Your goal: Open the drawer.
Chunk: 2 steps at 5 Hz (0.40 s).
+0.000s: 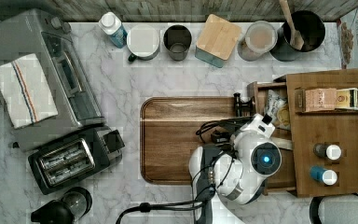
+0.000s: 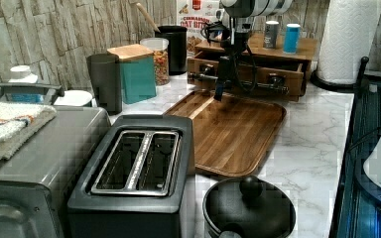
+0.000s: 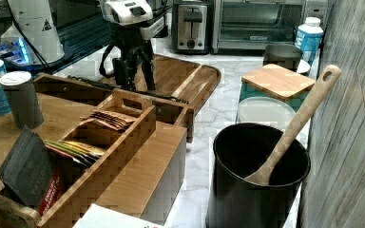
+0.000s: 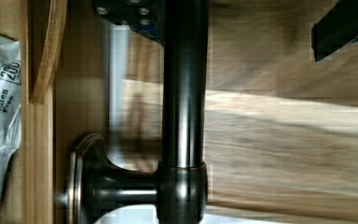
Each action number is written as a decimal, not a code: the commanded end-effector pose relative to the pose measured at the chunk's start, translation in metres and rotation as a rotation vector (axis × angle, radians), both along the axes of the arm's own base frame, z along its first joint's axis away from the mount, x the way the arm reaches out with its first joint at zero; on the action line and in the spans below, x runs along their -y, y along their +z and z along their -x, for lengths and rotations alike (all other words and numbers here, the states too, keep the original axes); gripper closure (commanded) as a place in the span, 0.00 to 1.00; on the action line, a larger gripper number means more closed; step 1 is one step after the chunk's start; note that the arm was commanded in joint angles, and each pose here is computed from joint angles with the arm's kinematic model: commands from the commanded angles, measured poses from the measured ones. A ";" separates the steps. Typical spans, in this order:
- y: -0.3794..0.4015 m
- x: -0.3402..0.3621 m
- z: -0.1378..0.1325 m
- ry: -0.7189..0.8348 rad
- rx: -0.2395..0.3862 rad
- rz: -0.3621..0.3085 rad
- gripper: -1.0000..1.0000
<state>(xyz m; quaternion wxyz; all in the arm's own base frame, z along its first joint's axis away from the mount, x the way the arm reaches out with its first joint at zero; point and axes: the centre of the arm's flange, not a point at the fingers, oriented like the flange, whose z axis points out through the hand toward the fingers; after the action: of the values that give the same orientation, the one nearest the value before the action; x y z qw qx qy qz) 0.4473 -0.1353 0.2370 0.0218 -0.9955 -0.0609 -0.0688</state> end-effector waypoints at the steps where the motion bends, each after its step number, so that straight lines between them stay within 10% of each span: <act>1: -0.009 -0.163 0.026 0.120 -0.100 -0.097 0.00; 2: -0.004 -0.187 0.028 0.072 -0.097 -0.087 0.00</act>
<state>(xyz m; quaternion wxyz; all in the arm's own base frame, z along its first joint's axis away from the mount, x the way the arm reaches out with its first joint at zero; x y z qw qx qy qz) 0.4435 -0.0591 0.2391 0.0430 -0.9967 -0.0077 -0.0686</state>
